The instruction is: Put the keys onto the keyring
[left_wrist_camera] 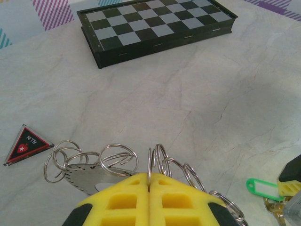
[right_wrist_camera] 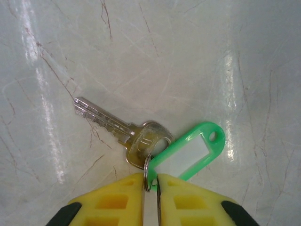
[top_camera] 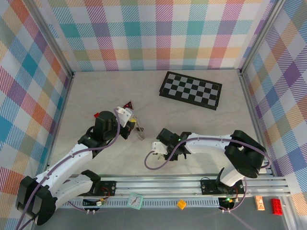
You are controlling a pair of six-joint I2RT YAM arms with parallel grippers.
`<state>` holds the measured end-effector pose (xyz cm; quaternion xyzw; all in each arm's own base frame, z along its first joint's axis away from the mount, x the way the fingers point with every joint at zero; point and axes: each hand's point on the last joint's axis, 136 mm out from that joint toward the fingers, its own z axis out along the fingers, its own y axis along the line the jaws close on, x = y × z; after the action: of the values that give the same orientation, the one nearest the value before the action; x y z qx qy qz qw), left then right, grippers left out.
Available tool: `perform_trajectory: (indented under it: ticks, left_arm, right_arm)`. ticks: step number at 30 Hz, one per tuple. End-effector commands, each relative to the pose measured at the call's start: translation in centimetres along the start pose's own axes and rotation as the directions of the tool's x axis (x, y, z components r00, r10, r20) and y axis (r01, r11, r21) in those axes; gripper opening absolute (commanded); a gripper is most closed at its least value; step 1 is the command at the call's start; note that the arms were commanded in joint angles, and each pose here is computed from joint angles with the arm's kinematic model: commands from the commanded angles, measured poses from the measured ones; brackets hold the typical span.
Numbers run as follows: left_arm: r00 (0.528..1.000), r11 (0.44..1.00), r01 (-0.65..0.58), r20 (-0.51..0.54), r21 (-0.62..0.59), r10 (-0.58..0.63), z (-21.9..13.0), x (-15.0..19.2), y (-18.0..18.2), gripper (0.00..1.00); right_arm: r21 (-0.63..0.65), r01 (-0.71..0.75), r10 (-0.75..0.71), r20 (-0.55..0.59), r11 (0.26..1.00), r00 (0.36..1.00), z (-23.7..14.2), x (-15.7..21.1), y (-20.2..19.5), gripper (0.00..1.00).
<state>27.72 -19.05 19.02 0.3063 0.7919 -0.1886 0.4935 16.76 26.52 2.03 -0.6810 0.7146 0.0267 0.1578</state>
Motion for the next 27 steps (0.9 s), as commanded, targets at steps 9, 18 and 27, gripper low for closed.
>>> perform_trajectory:
  ticks: [9,18,27]
  left_arm:
    - [0.999,1.000,-0.027,0.038,0.003,0.027,-0.2,-1.0,0.0,0.00]
    - [0.999,1.000,-0.025,0.035,0.005,0.025,-0.1,-0.9,0.0,0.00]
    - [0.999,1.000,-0.025,0.034,0.006,0.025,-0.1,-0.9,0.0,0.00]
  right_arm:
    - [-0.010,0.001,-0.001,0.035,1.000,0.999,-0.1,-1.6,-0.4,0.17]
    - [-0.023,-0.001,0.002,0.046,1.000,0.999,-0.1,-2.0,-0.3,0.19]
    - [-0.025,0.001,0.000,0.029,1.000,1.000,0.3,-1.8,-0.3,0.13]
